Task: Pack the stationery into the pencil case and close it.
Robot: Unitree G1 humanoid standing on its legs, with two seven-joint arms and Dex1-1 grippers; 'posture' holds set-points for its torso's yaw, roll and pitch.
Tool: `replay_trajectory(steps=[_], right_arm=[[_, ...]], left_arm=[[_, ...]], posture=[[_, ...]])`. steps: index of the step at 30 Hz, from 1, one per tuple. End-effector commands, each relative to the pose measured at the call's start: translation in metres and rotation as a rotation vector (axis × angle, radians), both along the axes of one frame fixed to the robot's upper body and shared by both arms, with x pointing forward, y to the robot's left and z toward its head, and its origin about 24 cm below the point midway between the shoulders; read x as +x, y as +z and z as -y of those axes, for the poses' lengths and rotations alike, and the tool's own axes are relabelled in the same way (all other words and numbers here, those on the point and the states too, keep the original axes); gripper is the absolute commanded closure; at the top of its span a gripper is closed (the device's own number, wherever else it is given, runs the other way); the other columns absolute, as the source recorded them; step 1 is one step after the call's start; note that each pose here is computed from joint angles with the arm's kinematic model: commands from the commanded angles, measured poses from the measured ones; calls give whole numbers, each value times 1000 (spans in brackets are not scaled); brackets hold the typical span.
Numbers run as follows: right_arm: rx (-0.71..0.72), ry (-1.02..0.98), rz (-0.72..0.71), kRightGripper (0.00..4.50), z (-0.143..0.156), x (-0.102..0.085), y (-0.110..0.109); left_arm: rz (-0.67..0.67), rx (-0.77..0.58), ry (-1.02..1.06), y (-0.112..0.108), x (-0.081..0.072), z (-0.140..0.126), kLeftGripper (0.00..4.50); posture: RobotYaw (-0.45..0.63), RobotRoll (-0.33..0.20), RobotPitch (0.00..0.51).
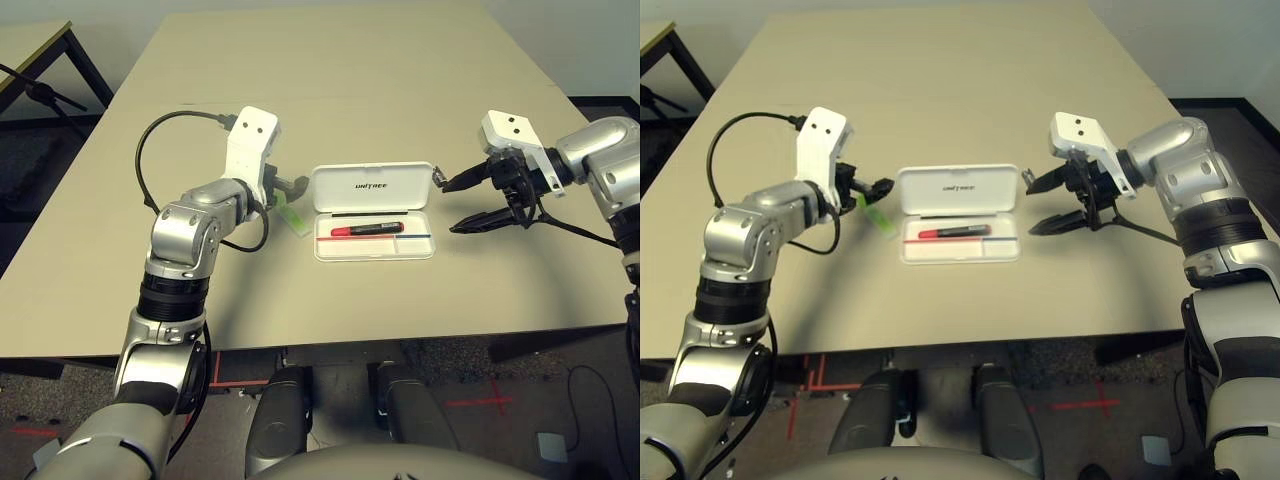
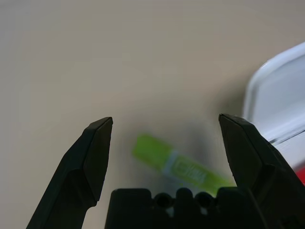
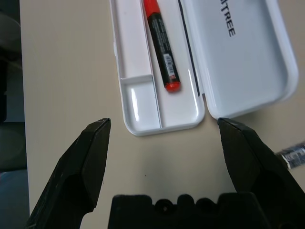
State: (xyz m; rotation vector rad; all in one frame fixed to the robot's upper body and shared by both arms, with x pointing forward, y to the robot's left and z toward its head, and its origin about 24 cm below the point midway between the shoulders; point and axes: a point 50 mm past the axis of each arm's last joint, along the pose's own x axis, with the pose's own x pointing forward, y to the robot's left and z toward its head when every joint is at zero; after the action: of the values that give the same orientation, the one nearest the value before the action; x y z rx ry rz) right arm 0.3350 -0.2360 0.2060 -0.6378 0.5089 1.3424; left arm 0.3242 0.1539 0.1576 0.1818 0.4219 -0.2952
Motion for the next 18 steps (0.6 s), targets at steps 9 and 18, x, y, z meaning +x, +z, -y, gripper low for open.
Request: replay_trajectory(steps=[9,18], right_arm=[[43,24,42,22,6,-5,9],[46,26,51,22,6,-5,9]], left_arm=[[-101,30,187,-19,-3,-6,0],[-169,-37,224,-22,-1,5,0]], posture=[[47,0,112],[41,0,107]])
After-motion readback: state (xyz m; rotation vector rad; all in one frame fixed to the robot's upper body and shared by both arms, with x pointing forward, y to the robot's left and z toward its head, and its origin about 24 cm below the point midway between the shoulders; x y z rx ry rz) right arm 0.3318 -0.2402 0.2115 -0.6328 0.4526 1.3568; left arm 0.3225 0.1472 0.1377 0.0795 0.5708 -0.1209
